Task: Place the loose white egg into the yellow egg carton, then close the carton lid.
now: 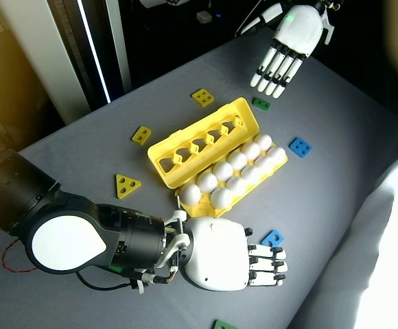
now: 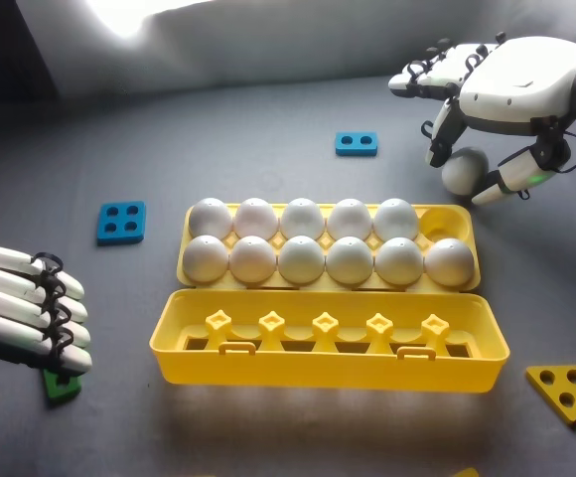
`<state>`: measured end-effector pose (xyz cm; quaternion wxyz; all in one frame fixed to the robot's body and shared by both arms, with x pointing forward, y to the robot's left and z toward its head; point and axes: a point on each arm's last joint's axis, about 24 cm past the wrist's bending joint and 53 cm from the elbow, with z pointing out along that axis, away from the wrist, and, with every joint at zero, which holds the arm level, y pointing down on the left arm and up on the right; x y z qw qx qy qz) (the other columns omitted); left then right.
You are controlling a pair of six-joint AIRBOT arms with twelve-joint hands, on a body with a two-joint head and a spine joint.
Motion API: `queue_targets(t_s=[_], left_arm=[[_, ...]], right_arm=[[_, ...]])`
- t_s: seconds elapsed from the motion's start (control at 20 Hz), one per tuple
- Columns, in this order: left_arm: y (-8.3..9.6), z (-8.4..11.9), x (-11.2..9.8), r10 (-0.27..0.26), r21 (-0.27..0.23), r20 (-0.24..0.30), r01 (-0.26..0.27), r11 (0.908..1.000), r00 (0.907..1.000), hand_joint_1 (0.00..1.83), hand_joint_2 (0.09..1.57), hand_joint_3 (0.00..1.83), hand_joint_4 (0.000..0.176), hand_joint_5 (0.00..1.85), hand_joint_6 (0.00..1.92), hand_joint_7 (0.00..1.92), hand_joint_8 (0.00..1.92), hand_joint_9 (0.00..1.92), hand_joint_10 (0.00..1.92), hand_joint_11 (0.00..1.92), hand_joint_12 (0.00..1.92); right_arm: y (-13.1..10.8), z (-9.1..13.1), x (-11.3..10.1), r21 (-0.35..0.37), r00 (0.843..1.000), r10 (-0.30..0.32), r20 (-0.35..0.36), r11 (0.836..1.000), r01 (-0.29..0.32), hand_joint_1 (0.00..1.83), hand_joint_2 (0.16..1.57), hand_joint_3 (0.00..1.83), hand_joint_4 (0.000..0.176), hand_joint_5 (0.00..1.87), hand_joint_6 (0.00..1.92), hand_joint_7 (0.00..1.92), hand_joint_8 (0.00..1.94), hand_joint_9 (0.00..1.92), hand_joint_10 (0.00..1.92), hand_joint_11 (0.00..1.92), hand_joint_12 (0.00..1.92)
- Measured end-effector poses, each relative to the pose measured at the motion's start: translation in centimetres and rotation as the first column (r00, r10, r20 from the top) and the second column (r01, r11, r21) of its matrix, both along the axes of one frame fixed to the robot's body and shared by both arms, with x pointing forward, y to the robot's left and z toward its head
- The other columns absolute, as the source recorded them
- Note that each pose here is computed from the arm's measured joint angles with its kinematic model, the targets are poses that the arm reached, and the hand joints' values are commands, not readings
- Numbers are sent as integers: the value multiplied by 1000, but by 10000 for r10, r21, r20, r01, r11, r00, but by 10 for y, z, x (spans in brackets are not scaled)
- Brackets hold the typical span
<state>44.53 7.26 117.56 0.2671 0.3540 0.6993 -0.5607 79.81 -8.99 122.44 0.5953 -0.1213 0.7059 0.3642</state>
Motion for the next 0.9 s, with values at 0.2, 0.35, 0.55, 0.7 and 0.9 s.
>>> queue_targets(t_s=[0.2, 0.35, 0.55, 0.7, 0.9], left_arm=[[0, 0, 0, 3, 2, 1, -3, 10000, 10000, 0, 1045, 0, 0, 245, 3, 239, 2, 164, 2, 0, 284], [0, 0, 0, 0, 0, -1, 0, 10000, 10000, 0, 1043, 0, 0, 248, 3, 240, 2, 164, 1, 0, 278], [0, 0, 0, 8, 0, 1, -8, 10000, 10000, 0, 1048, 0, 0, 251, 2, 242, 1, 167, 2, 0, 296], [2, -1, 3, 79, 36, 28, -79, 10000, 10000, 0, 1047, 0, 0, 264, 4, 252, 3, 176, 3, 0, 312], [2, -1, 3, 76, 35, 24, -76, 10000, 10000, 0, 1056, 2, 0, 247, 1, 233, 2, 159, 2, 0, 275]], right_arm=[[-1, 0, 0, -3, 10000, -10, 6, 10000, 10, 1190, 1036, 0, 0, 1160, 668, 0, 0, 0, 0, 0, 391], [-1, 6, 1, 5, 9999, -47, 111, 10000, 47, 1195, 1031, 0, 0, 1172, 646, 0, 0, 0, 0, 0, 361], [-2, 13, 4, -98, 9996, -144, 246, 9998, 146, 1190, 1042, 2, 0, 1139, 703, 8, 3, 23, 9, 0, 322], [-4, 14, 7, -219, 9991, -307, 294, 9993, 313, 1189, 1044, 2, 0, 1137, 707, 45, 15, 12, 3, 0, 318], [-4, 22, 8, -116, 9987, -331, 397, 9994, 336, 1191, 1044, 0, 0, 1137, 709, 67, 7, 47, 9, 0, 290]])
